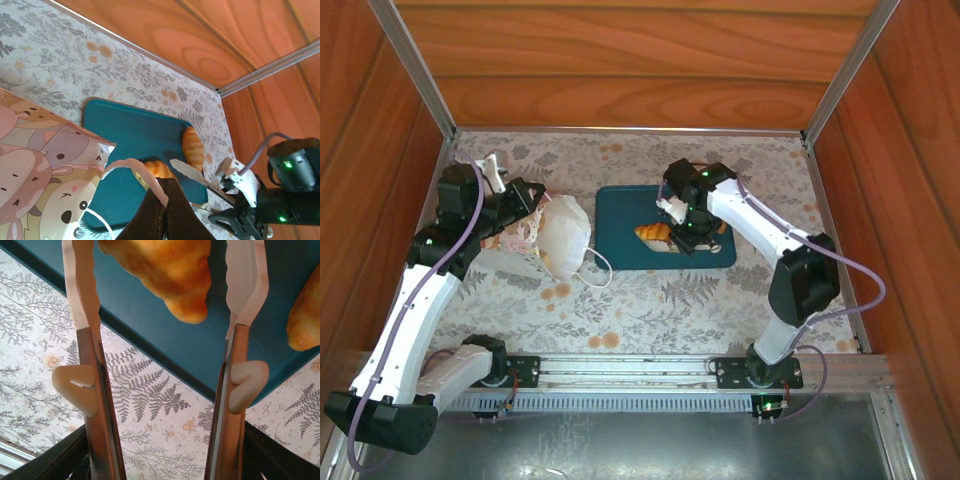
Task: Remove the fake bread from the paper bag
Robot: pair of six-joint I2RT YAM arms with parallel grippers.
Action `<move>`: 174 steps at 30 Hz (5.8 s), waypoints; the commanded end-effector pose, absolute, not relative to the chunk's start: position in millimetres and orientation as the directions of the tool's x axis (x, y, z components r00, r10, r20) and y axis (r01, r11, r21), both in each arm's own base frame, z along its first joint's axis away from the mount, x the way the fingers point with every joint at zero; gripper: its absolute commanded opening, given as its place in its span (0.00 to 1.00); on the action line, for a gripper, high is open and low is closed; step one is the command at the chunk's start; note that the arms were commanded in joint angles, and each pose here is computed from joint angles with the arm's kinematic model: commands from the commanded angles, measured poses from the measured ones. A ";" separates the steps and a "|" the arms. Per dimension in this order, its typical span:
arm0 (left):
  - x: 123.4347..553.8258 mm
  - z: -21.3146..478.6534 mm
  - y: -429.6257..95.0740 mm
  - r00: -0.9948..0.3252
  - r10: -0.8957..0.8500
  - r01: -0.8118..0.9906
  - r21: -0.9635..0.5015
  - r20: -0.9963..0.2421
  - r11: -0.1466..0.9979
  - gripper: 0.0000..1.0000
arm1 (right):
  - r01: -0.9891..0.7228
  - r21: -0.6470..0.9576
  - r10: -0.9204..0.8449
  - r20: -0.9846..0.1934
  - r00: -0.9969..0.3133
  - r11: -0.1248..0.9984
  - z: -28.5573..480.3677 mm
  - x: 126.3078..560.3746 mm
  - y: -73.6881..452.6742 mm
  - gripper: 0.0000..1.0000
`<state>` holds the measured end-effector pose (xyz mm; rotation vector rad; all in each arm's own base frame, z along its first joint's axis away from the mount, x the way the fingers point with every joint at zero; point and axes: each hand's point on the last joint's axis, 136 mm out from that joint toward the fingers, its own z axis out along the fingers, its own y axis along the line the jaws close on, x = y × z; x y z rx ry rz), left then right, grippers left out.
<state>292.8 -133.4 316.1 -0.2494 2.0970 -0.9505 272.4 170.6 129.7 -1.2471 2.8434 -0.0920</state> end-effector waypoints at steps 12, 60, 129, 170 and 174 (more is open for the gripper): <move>292.5 317.4 -135.5 -0.649 -0.446 0.172 -0.691 -0.616 0.703 0.00 | -0.463 -0.017 -0.461 -0.141 -0.876 0.886 150.4 300.3 183.9 0.56; 286.6 319.3 -143.0 -0.663 -0.424 0.219 -0.702 -0.617 0.678 0.00 | -0.538 -0.069 -0.539 0.007 -0.842 0.840 143.7 308.6 175.7 0.58; 288.8 318.3 -146.8 -0.670 -0.426 0.228 -0.714 -0.608 0.662 0.00 | -0.270 -0.029 -0.271 -0.179 -0.946 0.962 177.8 333.0 153.8 0.65; 261.1 305.3 -108.8 -0.636 -0.419 0.101 -0.608 -0.648 0.788 0.00 | -0.668 0.533 -0.339 -0.589 -0.733 0.519 220.8 181.7 260.9 0.54; 258.3 299.2 -106.9 -0.671 -0.391 0.078 -0.583 -0.631 0.808 0.00 | -0.736 0.516 -0.432 -0.598 -0.676 0.438 210.5 158.5 288.1 0.54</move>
